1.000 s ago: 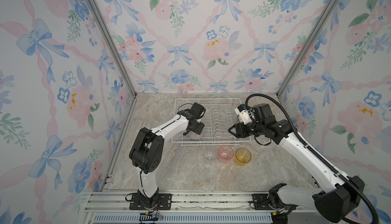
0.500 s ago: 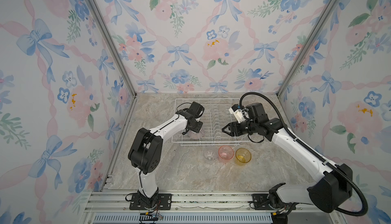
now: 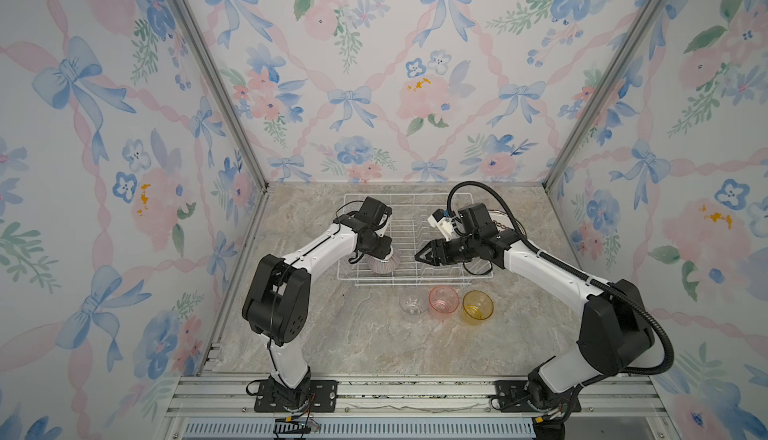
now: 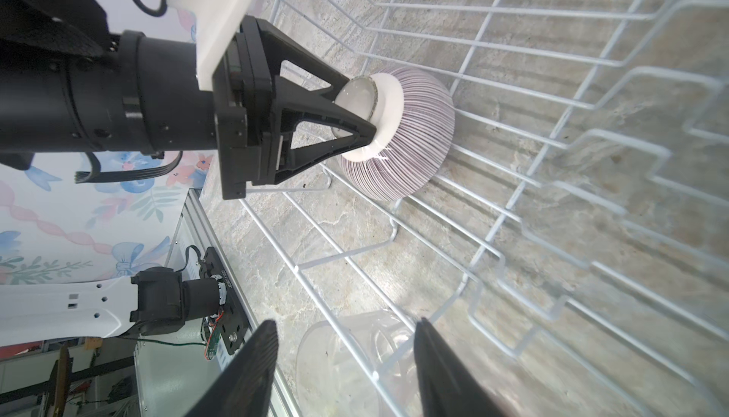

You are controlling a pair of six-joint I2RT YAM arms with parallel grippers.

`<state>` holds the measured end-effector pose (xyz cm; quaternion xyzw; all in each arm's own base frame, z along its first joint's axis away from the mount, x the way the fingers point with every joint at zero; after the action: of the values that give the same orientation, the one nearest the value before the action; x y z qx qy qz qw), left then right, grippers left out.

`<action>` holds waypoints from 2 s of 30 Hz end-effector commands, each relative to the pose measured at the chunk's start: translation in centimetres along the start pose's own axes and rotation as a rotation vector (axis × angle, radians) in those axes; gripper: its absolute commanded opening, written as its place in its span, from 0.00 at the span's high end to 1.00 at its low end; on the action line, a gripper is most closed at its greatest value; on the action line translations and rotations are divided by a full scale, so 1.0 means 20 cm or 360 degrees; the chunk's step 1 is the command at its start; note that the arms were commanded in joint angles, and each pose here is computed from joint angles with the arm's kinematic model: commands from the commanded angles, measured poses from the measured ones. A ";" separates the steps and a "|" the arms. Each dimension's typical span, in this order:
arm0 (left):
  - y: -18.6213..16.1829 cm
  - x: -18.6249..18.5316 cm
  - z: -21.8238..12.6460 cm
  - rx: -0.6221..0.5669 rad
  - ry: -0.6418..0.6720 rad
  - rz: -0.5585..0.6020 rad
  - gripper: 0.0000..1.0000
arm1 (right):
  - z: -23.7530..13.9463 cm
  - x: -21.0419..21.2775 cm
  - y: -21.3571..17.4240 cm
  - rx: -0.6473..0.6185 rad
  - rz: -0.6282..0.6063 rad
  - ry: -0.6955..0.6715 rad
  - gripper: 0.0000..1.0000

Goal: Unload the mixed dishes from the dish rack
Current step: 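Close the left gripper on the striped bowl foot and lift it toward the right gripper, then grasp the striped bowl rim with the right gripper beside the left gripper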

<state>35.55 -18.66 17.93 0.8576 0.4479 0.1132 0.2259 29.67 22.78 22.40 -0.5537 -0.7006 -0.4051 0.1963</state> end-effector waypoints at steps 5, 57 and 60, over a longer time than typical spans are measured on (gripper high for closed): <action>0.08 0.00 -0.12 -0.0273 -0.0210 -0.0026 0.76 | 0.12 0.02 0.05 0.0037 0.0045 0.0132 0.43; 0.23 0.03 -0.18 -0.0796 -0.0864 -0.0193 0.78 | 0.06 0.05 0.26 -0.0560 0.0146 0.0801 0.62; 0.23 0.03 -0.18 -0.0798 -0.0865 -0.0193 0.78 | 0.07 0.06 0.27 -0.0556 0.0155 0.0827 0.72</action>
<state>37.67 -19.21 23.29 0.7475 0.3903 -0.0203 0.5371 34.51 24.57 21.28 -0.5447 -0.5223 -0.5874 0.2922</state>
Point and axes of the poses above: each gripper's point midway between its finger pads, its own z axis out along the fingers, its own x axis along the line the jaws close on, y = z × x, the point moved 8 cm from there along -z, back along the fingers, and after that the axes turned 10 degrees about z, right-handed, at the moved point
